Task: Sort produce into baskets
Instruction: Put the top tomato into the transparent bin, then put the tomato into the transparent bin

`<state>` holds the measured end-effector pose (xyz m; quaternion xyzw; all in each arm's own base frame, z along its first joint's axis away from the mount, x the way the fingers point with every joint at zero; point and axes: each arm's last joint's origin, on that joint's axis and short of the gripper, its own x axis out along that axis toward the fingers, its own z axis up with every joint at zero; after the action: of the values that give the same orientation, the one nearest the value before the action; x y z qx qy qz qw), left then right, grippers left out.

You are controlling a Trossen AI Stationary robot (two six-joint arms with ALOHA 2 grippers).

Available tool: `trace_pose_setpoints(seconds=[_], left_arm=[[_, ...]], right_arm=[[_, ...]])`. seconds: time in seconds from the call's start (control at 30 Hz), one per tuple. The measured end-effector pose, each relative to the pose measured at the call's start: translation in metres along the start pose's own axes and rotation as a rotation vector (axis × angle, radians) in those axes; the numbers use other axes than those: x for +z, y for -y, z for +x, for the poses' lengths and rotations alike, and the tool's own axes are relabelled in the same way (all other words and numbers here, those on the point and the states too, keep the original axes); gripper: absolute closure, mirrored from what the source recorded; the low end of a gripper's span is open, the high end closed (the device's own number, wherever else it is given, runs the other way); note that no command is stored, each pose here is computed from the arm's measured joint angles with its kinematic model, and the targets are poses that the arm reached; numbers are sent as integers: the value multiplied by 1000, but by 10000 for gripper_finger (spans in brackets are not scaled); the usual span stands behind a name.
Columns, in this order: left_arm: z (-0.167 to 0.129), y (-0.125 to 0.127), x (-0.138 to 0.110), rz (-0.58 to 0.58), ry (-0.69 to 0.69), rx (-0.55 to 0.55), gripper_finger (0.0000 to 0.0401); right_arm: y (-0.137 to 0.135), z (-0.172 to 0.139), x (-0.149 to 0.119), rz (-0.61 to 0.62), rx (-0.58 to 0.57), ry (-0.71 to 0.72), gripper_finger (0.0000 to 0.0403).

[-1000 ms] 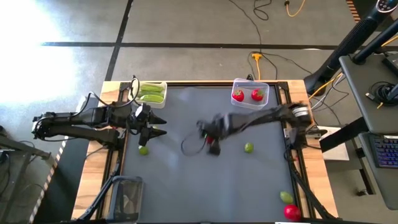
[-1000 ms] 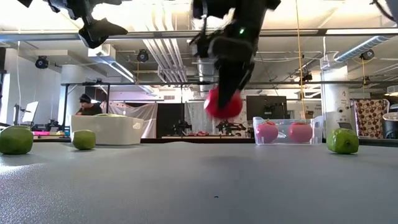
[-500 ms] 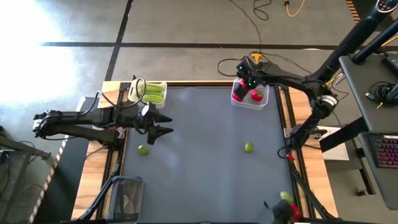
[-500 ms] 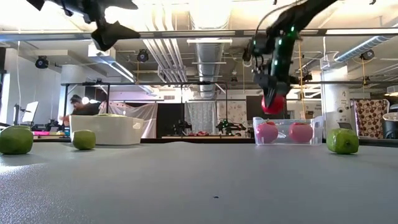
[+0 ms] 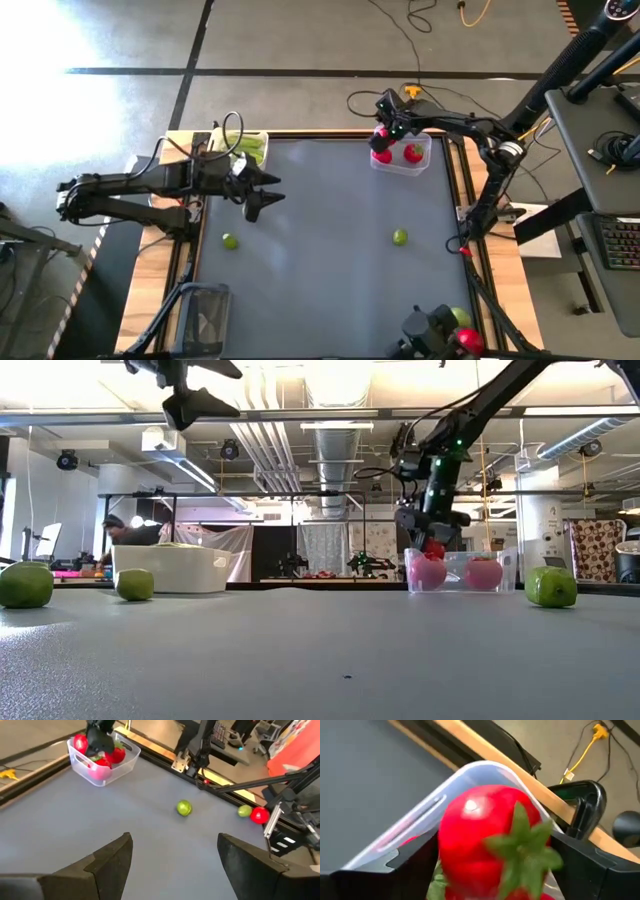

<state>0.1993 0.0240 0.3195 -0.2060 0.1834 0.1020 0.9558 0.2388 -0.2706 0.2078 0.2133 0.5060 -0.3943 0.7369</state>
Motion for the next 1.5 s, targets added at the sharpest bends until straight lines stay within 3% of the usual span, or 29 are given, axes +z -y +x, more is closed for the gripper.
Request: trace_pose_setpoints(seconds=[0.37, 0.53, 0.67, 0.93, 1.17, 1.33, 1.5], left_arm=[[-11, 5, 12, 26, 7, 6, 127], [-15, 4, 9, 6, -24, 16, 127], [-17, 4, 6, 9, -52, 15, 127], [-17, 6, 11, 129, -5, -11, 127], [-13, 9, 13, 206, 10, -47, 127], [-14, 14, 10, 236, -4, -94, 127], [-14, 21, 7, 270, -14, -130, 127]], right_arm=[[0, -9, 0, 63, -7, 17, 38], [-8, -46, -1, 77, 14, 92, 38], [-24, -90, -21, 99, 43, 54, 38], [-104, -173, -119, 16, 89, -201, 38], [-170, -223, -228, 140, 119, -537, 38], [-210, -235, -298, 193, 27, -783, 38], [-245, -226, -345, 173, -36, -952, 38]])
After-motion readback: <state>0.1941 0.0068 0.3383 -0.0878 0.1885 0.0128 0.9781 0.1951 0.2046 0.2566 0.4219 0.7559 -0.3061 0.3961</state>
